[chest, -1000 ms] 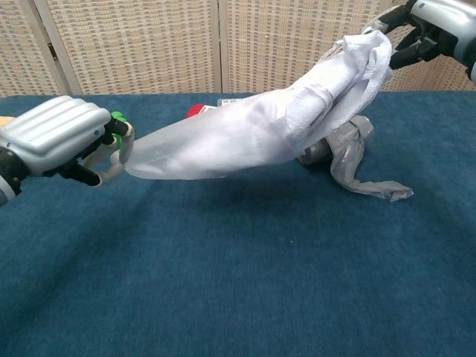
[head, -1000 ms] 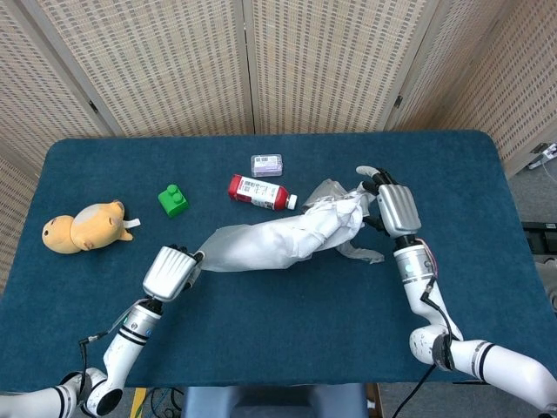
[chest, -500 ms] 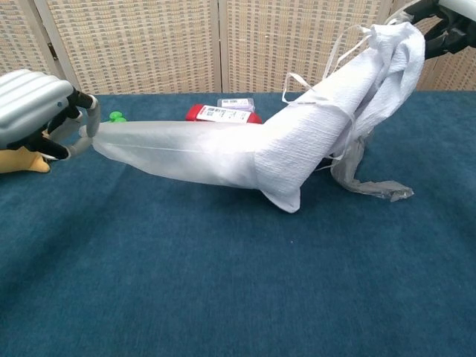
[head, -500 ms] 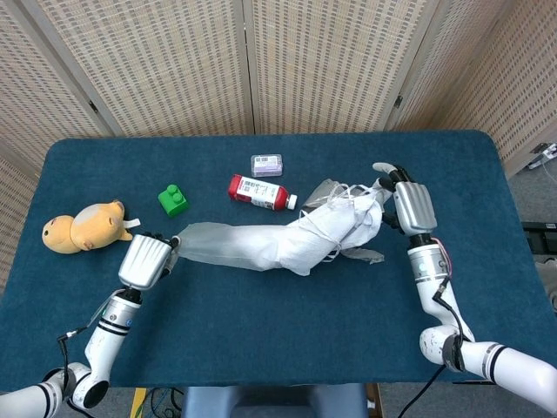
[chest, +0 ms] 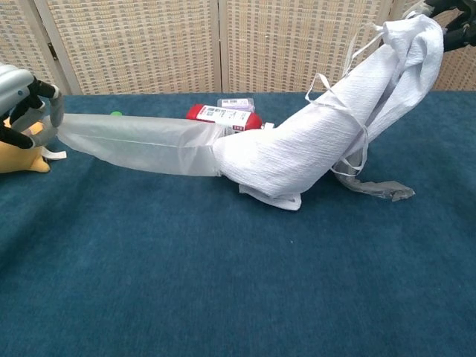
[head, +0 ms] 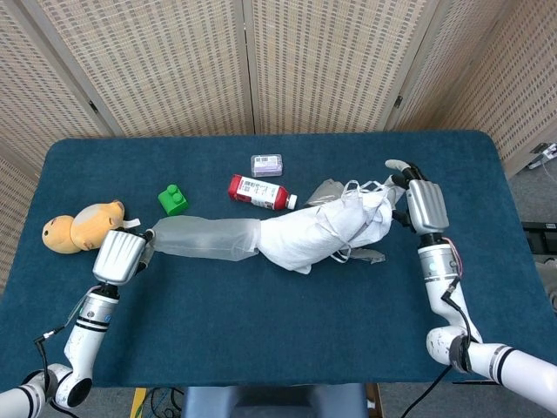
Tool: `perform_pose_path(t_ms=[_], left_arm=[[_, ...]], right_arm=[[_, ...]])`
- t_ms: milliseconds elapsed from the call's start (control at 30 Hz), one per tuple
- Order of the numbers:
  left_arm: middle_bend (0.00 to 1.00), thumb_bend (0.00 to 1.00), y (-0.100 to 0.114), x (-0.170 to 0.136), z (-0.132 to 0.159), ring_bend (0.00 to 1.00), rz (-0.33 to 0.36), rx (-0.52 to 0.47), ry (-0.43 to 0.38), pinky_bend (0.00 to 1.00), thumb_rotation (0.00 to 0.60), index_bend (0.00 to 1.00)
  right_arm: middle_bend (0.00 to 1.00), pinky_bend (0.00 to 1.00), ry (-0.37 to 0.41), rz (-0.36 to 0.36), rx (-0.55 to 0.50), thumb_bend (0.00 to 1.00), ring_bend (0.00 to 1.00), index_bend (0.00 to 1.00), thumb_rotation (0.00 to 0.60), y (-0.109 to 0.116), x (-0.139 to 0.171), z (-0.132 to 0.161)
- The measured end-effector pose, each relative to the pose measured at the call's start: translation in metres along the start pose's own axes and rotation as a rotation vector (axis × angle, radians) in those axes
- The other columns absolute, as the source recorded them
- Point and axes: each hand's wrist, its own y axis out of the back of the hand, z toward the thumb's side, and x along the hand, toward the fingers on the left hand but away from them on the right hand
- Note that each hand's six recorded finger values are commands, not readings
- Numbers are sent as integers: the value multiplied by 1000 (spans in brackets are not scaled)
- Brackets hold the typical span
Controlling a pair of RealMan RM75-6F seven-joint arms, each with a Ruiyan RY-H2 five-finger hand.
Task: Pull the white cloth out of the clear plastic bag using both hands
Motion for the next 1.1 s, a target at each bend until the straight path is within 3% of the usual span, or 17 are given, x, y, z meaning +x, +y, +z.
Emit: perform_pose_path(t_ms=[133, 233, 367, 433, 500, 600, 800, 1100], left_arm=[[835, 469, 0, -1, -3, 695, -2, -7, 10, 720, 600, 644], [827, 464, -1, -2, -4, 686, -9, -10, 10, 720, 600, 591], [802, 418, -2, -4, -2, 666, -14, -8, 4, 720, 600, 363], [797, 343, 0, -4, -2, 662, -11, -8, 5, 720, 600, 255], [793, 230, 1, -4, -3, 659, -10, -11, 8, 720, 600, 124], [788, 120, 2, -3, -4, 654, -10, -13, 14, 720, 600, 28], [763, 41, 6, -4, -6, 633, -8, -15, 26, 720, 600, 0], [517, 39, 20, -6, -11, 543, 29, -18, 46, 720, 600, 46]], right_arm=[[231, 362, 2, 5, -3, 703, 143, 725, 600, -3, 1, 0], [229, 362, 7, 22, 7, 596, 142, 696, 600, -6, 3, 0], [206, 361, 13, 58, 37, 276, 128, 413, 600, -12, 7, -1], [198, 359, 13, 64, 44, 110, 122, 257, 600, -12, 7, -1], [193, 357, 12, 66, 52, 20, 118, 129, 600, -12, 8, -1], [189, 354, 12, 65, 58, 0, 117, 6, 600, -9, 9, -2], [188, 348, 20, 69, 64, 0, 117, 0, 600, -6, 13, -2], [189, 336, 29, 85, 112, 0, 116, 0, 600, -1, 24, -1]])
